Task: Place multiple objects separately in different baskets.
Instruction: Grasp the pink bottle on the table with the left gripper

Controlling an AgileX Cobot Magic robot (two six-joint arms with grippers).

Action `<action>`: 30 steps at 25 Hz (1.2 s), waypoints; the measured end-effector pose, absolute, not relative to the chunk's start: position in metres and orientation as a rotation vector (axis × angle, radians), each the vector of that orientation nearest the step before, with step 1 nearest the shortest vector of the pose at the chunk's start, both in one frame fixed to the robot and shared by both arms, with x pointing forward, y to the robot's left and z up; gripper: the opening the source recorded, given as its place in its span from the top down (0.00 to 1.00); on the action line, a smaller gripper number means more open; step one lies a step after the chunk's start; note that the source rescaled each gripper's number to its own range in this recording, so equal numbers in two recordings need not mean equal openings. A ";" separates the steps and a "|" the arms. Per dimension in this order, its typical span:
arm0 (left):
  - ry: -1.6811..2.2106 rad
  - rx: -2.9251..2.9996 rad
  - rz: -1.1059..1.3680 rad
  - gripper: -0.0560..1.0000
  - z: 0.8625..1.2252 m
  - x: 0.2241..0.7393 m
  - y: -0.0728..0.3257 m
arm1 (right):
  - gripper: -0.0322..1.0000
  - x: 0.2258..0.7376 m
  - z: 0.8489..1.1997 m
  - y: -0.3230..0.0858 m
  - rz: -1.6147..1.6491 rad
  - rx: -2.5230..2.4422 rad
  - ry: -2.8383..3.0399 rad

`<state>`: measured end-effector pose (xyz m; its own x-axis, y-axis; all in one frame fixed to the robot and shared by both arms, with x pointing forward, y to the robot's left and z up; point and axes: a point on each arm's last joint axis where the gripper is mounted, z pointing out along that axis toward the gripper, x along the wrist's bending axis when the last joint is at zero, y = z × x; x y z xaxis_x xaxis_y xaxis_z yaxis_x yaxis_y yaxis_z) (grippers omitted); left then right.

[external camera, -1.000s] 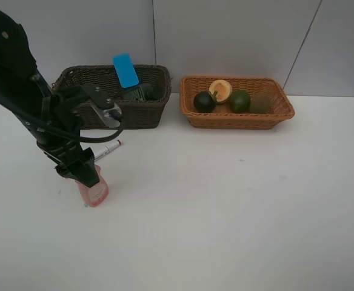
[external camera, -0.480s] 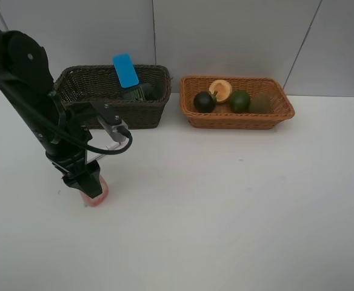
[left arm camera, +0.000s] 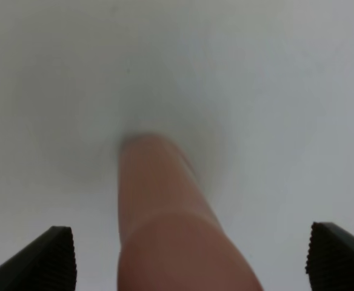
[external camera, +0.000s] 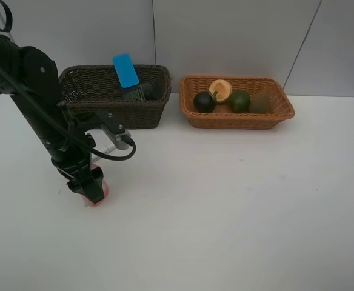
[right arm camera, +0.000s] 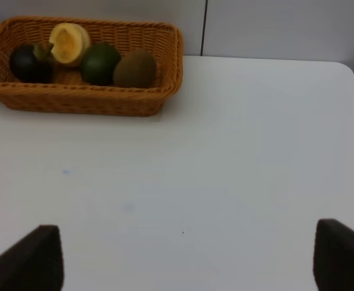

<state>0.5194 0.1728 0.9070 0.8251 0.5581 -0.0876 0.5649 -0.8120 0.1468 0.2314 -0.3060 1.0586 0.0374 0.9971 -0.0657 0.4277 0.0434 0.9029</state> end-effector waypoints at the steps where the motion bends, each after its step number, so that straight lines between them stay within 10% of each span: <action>1: 0.881 2.841 -0.060 0.01 0.907 0.519 0.173 | 0.00 0.231 1.059 -0.306 0.887 1.503 1.510; 4: 0.881 2.840 -0.059 0.15 0.907 0.520 0.173 | 0.00 0.231 1.059 -0.306 0.887 1.503 1.510; 7: 0.879 2.842 -0.057 0.67 0.907 0.520 0.173 | 0.00 0.231 1.059 -0.306 0.887 1.503 1.510; 30: 0.864 2.851 -0.067 0.67 0.907 0.519 0.173 | 0.00 0.231 1.059 -0.306 0.887 1.503 1.510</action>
